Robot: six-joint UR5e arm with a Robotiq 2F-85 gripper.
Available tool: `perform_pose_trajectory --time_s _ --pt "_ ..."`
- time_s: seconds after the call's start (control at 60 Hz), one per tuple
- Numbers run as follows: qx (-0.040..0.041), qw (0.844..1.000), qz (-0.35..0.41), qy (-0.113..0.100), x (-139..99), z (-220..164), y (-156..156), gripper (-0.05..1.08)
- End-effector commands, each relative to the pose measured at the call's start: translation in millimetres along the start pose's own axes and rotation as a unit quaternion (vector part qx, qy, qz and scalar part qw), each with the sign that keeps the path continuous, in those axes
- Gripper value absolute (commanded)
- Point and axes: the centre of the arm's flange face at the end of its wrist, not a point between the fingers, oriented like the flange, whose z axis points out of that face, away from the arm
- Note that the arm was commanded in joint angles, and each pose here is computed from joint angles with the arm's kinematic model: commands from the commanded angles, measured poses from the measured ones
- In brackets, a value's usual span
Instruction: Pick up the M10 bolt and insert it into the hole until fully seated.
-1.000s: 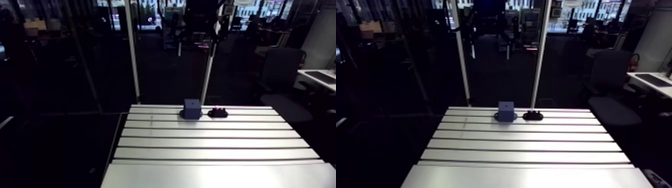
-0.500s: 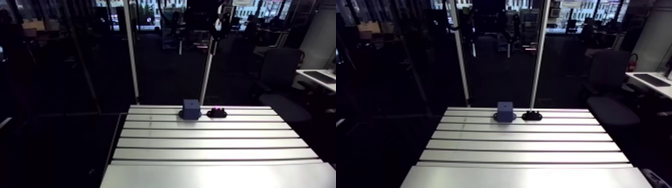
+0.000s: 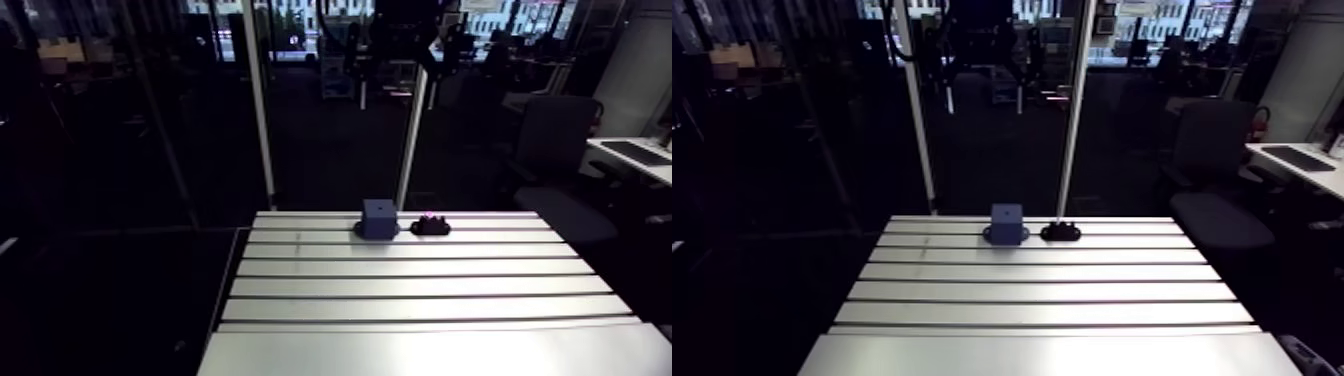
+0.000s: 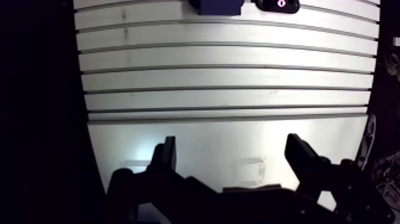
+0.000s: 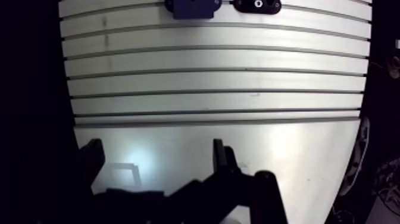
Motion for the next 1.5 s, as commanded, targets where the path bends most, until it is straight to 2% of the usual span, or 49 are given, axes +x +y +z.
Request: perform_pose_trajectory --time_s 0.017,0.083,0.283,0.4,0.483,0.617,0.767,0.85,0.933,0.983,1.017,1.05,1.15,1.217,1.233,1.25,1.267,1.283,1.3,1.333,1.433,1.5 --pt "-0.0062 1.000 0.008 0.005 4.8 2.9 20.1 0.01" --pt "-0.0063 1.000 0.009 0.017 11.9 5.8 39.7 0.01" --pt "-0.0052 1.000 0.012 0.020 26.7 19.4 89.5 0.01" --pt "-0.0060 1.000 0.005 0.027 38.6 32.0 100.5 0.01" --pt "-0.0081 0.999 -0.002 0.039 58.1 57.8 109.2 0.01" --pt "-0.0121 0.998 -0.016 0.056 72.9 85.8 114.6 0.01" --pt "-0.0124 0.998 -0.025 0.057 87.0 120.3 121.4 0.01" --pt "-0.0150 0.997 -0.029 0.064 95.4 134.7 128.6 0.01" --pt "-0.0161 0.997 -0.028 0.071 100.0 142.9 136.8 0.07" --pt "-0.0160 0.997 -0.028 0.068 100.5 148.1 139.1 0.10" --pt "-0.0158 0.997 -0.028 0.066 101.1 152.1 140.3 0.14" --pt "-0.0159 0.997 -0.028 0.065 102.6 158.0 142.5 0.26" --pt "-0.0176 0.997 -0.023 0.073 102.2 162.9 149.6 0.35" --pt "-0.0139 0.997 -0.021 0.076 103.2 169.3 152.9 0.39" --pt "-0.0086 0.997 -0.021 0.078 104.4 173.6 154.0 0.41" --pt "-0.0086 0.997 -0.021 0.078 104.4 173.6 154.0 0.41" --pt "-0.0036 0.997 -0.020 0.079 105.3 177.1 155.9 0.42" --pt "-0.0036 0.997 -0.020 0.079 105.3 177.1 155.9 0.42" --pt "0.0013 0.997 -0.018 0.081 105.2 179.8 158.5 0.43" --pt "0.0045 0.996 -0.019 0.081 104.9 182.4 159.9 0.44" --pt "0.0107 0.996 -0.024 0.082 102.8 187.8 162.7 0.47" --pt "0.0106 0.996 -0.024 0.086 103.2 190.4 163.8 0.48"
